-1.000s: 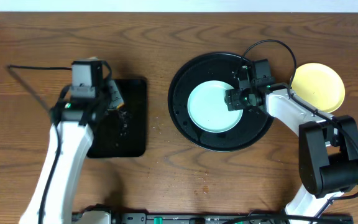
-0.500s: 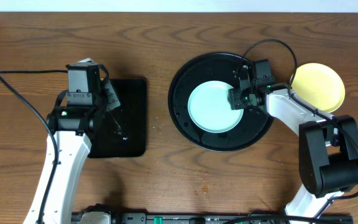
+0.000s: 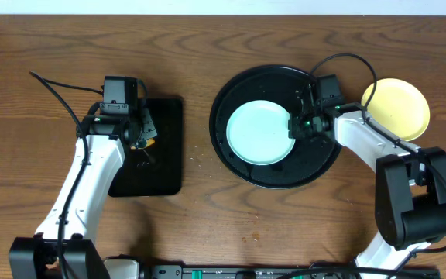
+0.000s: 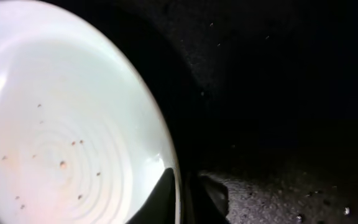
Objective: Clean dirty plates on tray and stack at the side
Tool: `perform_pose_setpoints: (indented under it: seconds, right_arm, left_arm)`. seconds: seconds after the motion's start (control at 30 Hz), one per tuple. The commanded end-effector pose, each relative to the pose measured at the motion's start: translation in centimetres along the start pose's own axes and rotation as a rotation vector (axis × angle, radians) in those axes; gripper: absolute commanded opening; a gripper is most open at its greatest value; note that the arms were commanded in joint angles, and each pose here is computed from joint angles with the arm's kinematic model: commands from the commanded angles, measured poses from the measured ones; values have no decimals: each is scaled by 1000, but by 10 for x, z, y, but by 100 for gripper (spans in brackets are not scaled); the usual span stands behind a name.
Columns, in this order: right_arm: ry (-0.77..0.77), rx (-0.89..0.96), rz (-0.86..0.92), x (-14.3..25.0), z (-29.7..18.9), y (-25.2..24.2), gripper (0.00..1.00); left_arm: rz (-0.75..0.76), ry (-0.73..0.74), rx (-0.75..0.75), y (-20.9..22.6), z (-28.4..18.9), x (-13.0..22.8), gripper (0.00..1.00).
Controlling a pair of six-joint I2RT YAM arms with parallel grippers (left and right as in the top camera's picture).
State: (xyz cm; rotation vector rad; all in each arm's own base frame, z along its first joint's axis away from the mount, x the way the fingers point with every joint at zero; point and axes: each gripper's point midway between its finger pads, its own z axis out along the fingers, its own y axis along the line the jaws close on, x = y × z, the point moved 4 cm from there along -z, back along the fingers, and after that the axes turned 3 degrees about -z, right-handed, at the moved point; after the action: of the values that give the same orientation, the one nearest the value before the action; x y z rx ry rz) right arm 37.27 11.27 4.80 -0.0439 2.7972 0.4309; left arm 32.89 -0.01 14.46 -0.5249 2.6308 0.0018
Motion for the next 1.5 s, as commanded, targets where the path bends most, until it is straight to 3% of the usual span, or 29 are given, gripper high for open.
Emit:
perform_pose_setpoints:
  seconds: [0.0, 0.1, 0.17, 0.27, 0.4, 0.73, 0.8, 0.9, 1.0, 1.13, 1.3, 1.37, 1.43, 1.47]
  right_arm:
    - [-32, -66, 51, -10, -14, -1, 13]
    - [-69, -58, -98, -18, -16, -8, 36]
    - [-90, -47, -210, -22, -16, -9, 43]
    - [-137, -48, -331, -30, -16, -4, 42]
    - [-181, -56, -363, -39, -12, 3, 30]
    - [-156, -75, -467, -30, 13, 20, 30]
    - [-150, -68, -466, -29, 18, 19, 25]
    - [-148, -28, -462, -30, 21, 13, 16]
    - [-146, 23, -427, -31, 19, 6, 1]
    - [-166, 39, -319, -36, 4, 2, 1]
    - [-168, 157, 53, -32, -18, -21, 1]
    - [-147, 141, 102, -27, -17, -20, 1]
    - [-120, 144, 111, -21, -16, -20, 8]
    - [-108, 152, 110, -19, -16, -22, 19]
  left_arm:
    - [14, -4, 2, 0, -1, 0, 8]
    - [14, -5, 2, -1, -1, 0, 8]
    - [13, -5, 2, -1, -1, 0, 8]
    - [13, -5, 2, -1, -1, 0, 8]
    - [14, -3, 2, 0, -1, 0, 8]
    - [15, 2, -1, 0, -1, 1, 8]
    - [15, 2, -1, 0, -1, 1, 8]
    - [15, 3, -1, 0, -1, 1, 8]
    - [15, 3, -1, 0, -1, 1, 8]
    - [15, 2, -1, 0, -1, 1, 8]
    - [15, 2, -1, 0, -1, 1, 8]
    - [15, 2, -1, 0, -1, 1, 8]
    - [15, 3, -1, 0, -1, 1, 8]
    - [15, 2, -1, 0, -1, 1, 8]
